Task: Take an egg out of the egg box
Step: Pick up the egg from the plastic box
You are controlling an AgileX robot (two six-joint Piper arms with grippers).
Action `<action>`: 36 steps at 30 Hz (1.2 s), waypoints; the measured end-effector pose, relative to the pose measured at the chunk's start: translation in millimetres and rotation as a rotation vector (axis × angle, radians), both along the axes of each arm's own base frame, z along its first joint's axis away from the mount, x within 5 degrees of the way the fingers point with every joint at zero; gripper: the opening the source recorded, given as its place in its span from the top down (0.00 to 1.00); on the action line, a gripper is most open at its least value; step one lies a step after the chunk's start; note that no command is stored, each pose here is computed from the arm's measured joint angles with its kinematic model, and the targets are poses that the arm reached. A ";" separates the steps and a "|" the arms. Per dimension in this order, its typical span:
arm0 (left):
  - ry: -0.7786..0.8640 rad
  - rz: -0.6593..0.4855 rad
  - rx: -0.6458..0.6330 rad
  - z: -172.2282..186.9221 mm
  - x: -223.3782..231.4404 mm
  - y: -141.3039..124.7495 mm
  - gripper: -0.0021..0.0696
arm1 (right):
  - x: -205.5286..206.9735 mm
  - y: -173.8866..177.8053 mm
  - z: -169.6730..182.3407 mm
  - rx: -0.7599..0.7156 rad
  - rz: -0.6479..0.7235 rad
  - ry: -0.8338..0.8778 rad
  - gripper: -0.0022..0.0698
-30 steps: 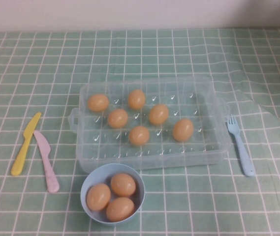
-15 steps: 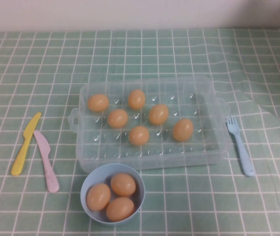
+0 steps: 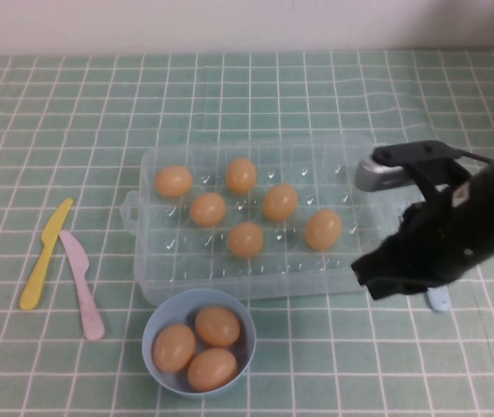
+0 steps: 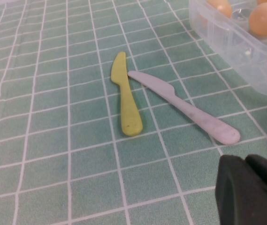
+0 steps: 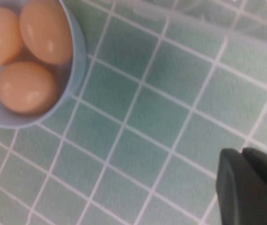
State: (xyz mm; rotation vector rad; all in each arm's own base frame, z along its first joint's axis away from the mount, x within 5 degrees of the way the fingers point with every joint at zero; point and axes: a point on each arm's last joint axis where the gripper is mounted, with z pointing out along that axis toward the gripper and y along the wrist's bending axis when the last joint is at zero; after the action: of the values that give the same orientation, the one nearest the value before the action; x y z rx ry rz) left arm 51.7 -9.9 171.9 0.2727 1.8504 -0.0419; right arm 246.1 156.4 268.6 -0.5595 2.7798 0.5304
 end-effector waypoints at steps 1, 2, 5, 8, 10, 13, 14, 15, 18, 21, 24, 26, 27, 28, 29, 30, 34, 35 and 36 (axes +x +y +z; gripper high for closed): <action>0.000 0.000 0.000 0.0 0.0 0.0 0.98 | 7.4 7.4 0.8 -0.004 0.014 -0.008 0.99; 0.000 0.000 0.000 0.0 0.0 0.0 0.98 | 15.0 13.9 1.8 -0.006 0.025 -0.019 0.99; 0.000 0.000 0.000 0.0 0.0 0.0 0.98 | 38.6 30.1 5.6 -0.007 0.042 -0.048 0.97; 0.000 0.000 0.000 0.0 0.0 0.0 0.98 | 60.2 42.1 6.1 -0.007 0.047 -0.055 0.89; 0.000 0.000 0.000 0.0 0.0 0.0 0.98 | 73.0 49.1 4.6 -0.009 0.040 -0.051 0.80; 0.000 0.000 0.000 0.0 0.0 0.0 0.98 | 91.3 57.1 1.9 -0.022 -0.014 -0.034 0.63; 0.000 0.000 0.000 0.0 0.0 0.0 0.98 | 96.8 58.7 0.0 -0.034 -0.034 -0.029 0.56; 0.000 0.000 0.000 0.0 0.0 0.0 0.98 | 101.7 59.9 -3.6 -0.049 -0.051 -0.021 0.51; 0.000 0.000 0.000 0.0 0.0 0.0 0.98 | 114.7 61.6 -9.4 -0.089 -0.123 -0.014 0.34; 0.000 0.000 0.000 0.0 0.0 0.0 0.98 | 124.2 61.2 -15.4 -0.131 -0.194 -0.007 0.28; 0.000 0.000 0.000 0.0 0.0 0.0 0.98 | 129.9 61.9 -24.7 -0.156 -0.227 0.005 0.26; 0.000 0.000 0.000 0.0 0.0 0.0 0.98 | 132.2 62.8 -30.4 -0.162 -0.233 0.010 0.25; 0.000 0.000 0.000 0.0 0.0 0.0 0.98 | 133.1 63.1 -32.0 -0.162 -0.235 0.009 0.25; 0.000 0.000 0.000 0.0 0.0 0.0 0.98 | 134.2 63.7 -34.3 -0.161 -0.237 0.008 0.25; 0.000 0.000 0.000 0.0 0.0 0.0 0.98 | 135.2 64.3 -37.1 -0.162 -0.238 0.009 0.25; 0.000 0.000 0.000 0.0 0.0 0.0 0.98 | 135.8 64.6 -37.9 -0.160 -0.240 0.008 0.25; 0.000 0.000 0.000 0.0 0.0 0.0 0.98 | 139.4 66.6 -45.6 -0.158 -0.259 0.017 0.25; 0.000 0.000 0.000 0.0 0.0 0.0 0.98 | 139.9 66.9 -47.5 -0.158 -0.262 0.019 0.25; 0.000 0.000 0.000 0.0 0.0 0.0 0.98 | 140.5 67.2 -48.8 -0.158 -0.263 0.019 0.25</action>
State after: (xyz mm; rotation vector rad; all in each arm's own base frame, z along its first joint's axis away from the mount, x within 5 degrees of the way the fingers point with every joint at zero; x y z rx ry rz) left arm 51.7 -9.9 171.9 0.2727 1.8504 -0.0419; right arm 386.6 223.6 219.8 -0.2137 2.8684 0.2619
